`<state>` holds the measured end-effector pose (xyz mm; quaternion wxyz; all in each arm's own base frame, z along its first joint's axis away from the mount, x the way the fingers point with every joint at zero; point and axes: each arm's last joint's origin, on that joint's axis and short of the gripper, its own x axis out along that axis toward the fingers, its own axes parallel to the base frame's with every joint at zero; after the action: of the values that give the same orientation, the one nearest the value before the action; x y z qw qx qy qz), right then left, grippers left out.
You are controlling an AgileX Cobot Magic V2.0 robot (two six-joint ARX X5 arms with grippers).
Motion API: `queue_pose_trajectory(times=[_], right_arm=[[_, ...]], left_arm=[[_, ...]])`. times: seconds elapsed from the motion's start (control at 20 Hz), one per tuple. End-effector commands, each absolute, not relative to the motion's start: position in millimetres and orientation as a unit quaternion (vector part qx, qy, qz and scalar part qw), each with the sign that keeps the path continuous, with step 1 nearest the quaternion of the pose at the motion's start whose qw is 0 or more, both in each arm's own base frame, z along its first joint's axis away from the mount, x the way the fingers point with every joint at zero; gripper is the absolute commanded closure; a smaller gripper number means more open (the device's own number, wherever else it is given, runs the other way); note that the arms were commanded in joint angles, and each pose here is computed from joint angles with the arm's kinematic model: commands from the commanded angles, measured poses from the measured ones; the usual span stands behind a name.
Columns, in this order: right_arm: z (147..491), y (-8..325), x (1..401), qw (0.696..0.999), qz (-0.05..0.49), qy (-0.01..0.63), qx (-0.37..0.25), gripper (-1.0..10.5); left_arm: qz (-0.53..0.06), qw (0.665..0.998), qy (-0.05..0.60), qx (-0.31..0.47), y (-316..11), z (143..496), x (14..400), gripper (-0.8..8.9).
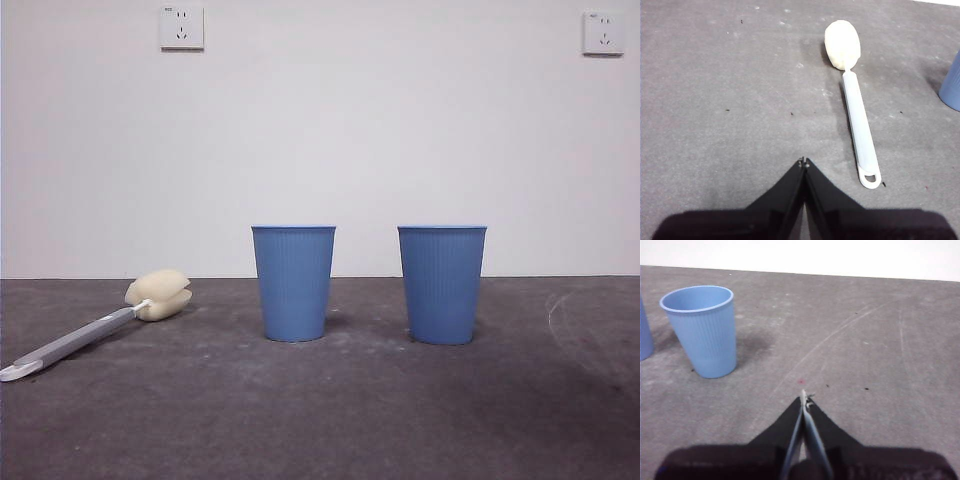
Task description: Pick up the cup brush,pick up the cup,insert the brush into the cup,clean the cup,put the cup brush back,put the cup back to the fixed position on the table
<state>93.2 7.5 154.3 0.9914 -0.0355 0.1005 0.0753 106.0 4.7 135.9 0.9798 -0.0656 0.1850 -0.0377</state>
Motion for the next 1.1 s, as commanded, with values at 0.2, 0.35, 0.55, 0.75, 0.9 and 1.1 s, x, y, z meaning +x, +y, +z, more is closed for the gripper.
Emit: queue_pose_trajectory(times=[0.2,0.35,0.55,0.75,0.9,1.1], right_arm=[[155.3,9.7,93.8,0.986,0.099,0.099,0.090,9.5],[169.3,10.5,92.0,0.980,0.114,0.077,0.143,9.6],[206.4,11.8,84.3,0.977,0.149,0.044,0.144,9.6],[249.6,14.1,77.5,0.970,0.193,0.073,0.131,9.6],[279.1,16.2,73.2,0.960,0.233,0.125,0.090,9.6],[314.1,16.9,68.9,0.945,0.256,0.201,0.035,9.6]], left_arm=[[-0.054,0.973,0.184,-0.126,3.0,141.7,106.1,8.19],[-0.080,0.969,0.187,-0.141,1.3,165.9,104.7,8.21],[-0.106,0.965,0.190,-0.146,-0.6,209.2,100.4,8.21],[-0.157,0.952,0.212,-0.155,-4.2,243.4,93.2,8.21],[-0.183,0.943,0.241,-0.139,-6.3,263.3,84.2,8.21],[-0.189,0.938,0.266,-0.116,-7.7,288.7,71.2,8.21]])
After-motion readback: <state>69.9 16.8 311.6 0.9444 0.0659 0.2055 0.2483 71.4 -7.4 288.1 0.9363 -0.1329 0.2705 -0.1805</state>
